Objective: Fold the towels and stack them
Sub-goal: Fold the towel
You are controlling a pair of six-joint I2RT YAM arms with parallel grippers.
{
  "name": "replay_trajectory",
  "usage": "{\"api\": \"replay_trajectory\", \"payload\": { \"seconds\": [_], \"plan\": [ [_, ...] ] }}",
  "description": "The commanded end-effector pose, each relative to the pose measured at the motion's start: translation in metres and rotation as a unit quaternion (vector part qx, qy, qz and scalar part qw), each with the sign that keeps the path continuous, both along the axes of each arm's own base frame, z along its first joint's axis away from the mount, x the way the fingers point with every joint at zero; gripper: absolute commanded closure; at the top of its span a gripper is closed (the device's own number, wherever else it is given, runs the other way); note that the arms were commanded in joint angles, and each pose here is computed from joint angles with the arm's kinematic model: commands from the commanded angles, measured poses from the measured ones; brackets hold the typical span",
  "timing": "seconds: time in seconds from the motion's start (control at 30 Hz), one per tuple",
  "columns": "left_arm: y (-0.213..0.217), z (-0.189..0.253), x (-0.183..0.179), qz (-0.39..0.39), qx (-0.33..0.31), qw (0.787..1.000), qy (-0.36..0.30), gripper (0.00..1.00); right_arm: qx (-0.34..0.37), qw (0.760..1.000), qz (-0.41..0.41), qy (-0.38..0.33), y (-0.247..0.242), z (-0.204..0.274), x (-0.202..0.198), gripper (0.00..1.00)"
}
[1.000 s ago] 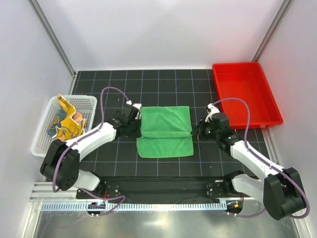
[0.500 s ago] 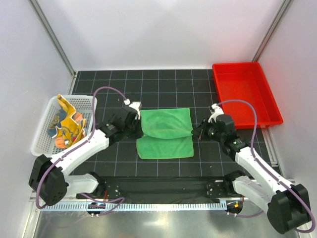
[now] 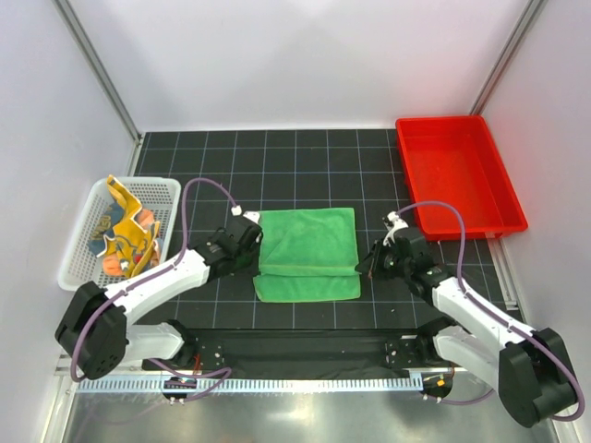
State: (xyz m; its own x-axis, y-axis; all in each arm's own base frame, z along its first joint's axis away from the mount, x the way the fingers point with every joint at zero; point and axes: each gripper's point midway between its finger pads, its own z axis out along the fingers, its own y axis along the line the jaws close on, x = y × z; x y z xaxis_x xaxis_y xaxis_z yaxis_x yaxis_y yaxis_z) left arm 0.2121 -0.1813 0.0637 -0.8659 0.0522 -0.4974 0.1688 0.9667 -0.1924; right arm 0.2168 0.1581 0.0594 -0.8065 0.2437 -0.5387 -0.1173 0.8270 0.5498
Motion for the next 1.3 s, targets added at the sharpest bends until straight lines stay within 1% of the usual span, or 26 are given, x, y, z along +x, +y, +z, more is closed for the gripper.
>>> {"api": "replay_trajectory", "payload": {
  "seconds": [0.0, 0.13, 0.23, 0.37, 0.57, 0.6, 0.67, 0.77, 0.8, 0.9, 0.93, 0.97, 1.0, 1.03, 1.1, 1.17, 1.2, 1.27],
  "plan": [
    [-0.001, 0.040, 0.022, 0.009, 0.005, 0.998, -0.056, 1.00, 0.006, 0.999, 0.003, -0.051, 0.004, 0.038, 0.016, 0.99],
    [0.000, 0.053, 0.014, -0.004, -0.010, 0.998, -0.061, 1.00, 0.003, 0.998, 0.015, -0.055, 0.003, 0.047, 0.008, 0.99],
    [-0.003, 0.037, -0.001, -0.018, -0.019, 0.999, -0.029, 1.00, 0.004, 0.999, 0.016, -0.029, 0.001, 0.028, -0.004, 0.99],
    [-0.007, 0.012, -0.017, -0.027, -0.017, 0.999, -0.002, 1.00, 0.027, 1.000, 0.010, -0.008, 0.005, 0.011, -0.013, 0.99],
    [-0.012, 0.003, -0.028, -0.029, -0.018, 0.999, 0.005, 0.99, 0.016, 1.000, -0.005, 0.000, 0.000, 0.006, -0.014, 0.99],
    [-0.011, 0.003, -0.028, -0.029, -0.017, 0.999, 0.005, 0.95, 0.016, 1.000, -0.007, 0.003, 0.000, 0.005, -0.015, 0.98],
    [-0.012, 0.003, -0.028, -0.027, -0.014, 1.000, 0.001, 0.94, 0.013, 1.000, -0.011, 0.011, -0.002, 0.001, -0.018, 0.94],
    [-0.010, -0.001, -0.031, -0.022, -0.009, 1.000, 0.006, 0.94, 0.017, 1.000, -0.013, 0.016, -0.002, -0.002, -0.022, 0.91],
    [-0.010, 0.000, -0.032, -0.022, -0.009, 1.000, 0.008, 0.92, 0.020, 1.000, -0.013, 0.017, -0.002, -0.001, -0.022, 0.89],
    [-0.012, 0.003, -0.037, -0.021, -0.022, 0.999, 0.017, 0.84, 0.023, 0.999, -0.015, 0.022, -0.002, 0.002, -0.026, 0.81],
    [-0.014, 0.008, -0.041, -0.026, -0.030, 0.999, 0.019, 0.79, 0.022, 0.999, -0.018, 0.032, -0.003, 0.000, -0.029, 0.75],
    [-0.016, 0.013, -0.044, -0.029, -0.040, 0.999, 0.021, 0.77, 0.025, 0.999, -0.020, 0.032, -0.003, 0.003, -0.030, 0.73],
    [-0.017, 0.017, -0.047, -0.028, -0.047, 0.998, 0.023, 0.72, 0.028, 0.999, -0.023, 0.027, -0.004, 0.007, -0.030, 0.70],
    [-0.019, 0.022, -0.048, -0.027, -0.056, 0.998, 0.021, 0.70, 0.026, 0.999, -0.026, 0.033, -0.005, 0.008, -0.033, 0.66],
    [-0.022, 0.036, -0.048, -0.021, -0.082, 0.996, 0.007, 0.63, 0.028, 0.999, -0.035, 0.026, -0.006, 0.017, -0.030, 0.64],
    [-0.023, 0.046, -0.044, -0.016, -0.095, 0.995, -0.009, 0.59, 0.033, 0.999, -0.040, 0.008, -0.006, 0.030, -0.024, 0.63],
    [-0.023, 0.049, -0.038, -0.009, -0.095, 0.995, -0.022, 0.56, 0.033, 0.999, -0.042, 0.000, -0.006, 0.034, -0.020, 0.62],
    [-0.024, 0.053, -0.029, -0.004, -0.092, 0.995, -0.040, 0.53, 0.026, 0.999, -0.047, -0.007, -0.005, 0.039, -0.009, 0.62]
  ]
}}
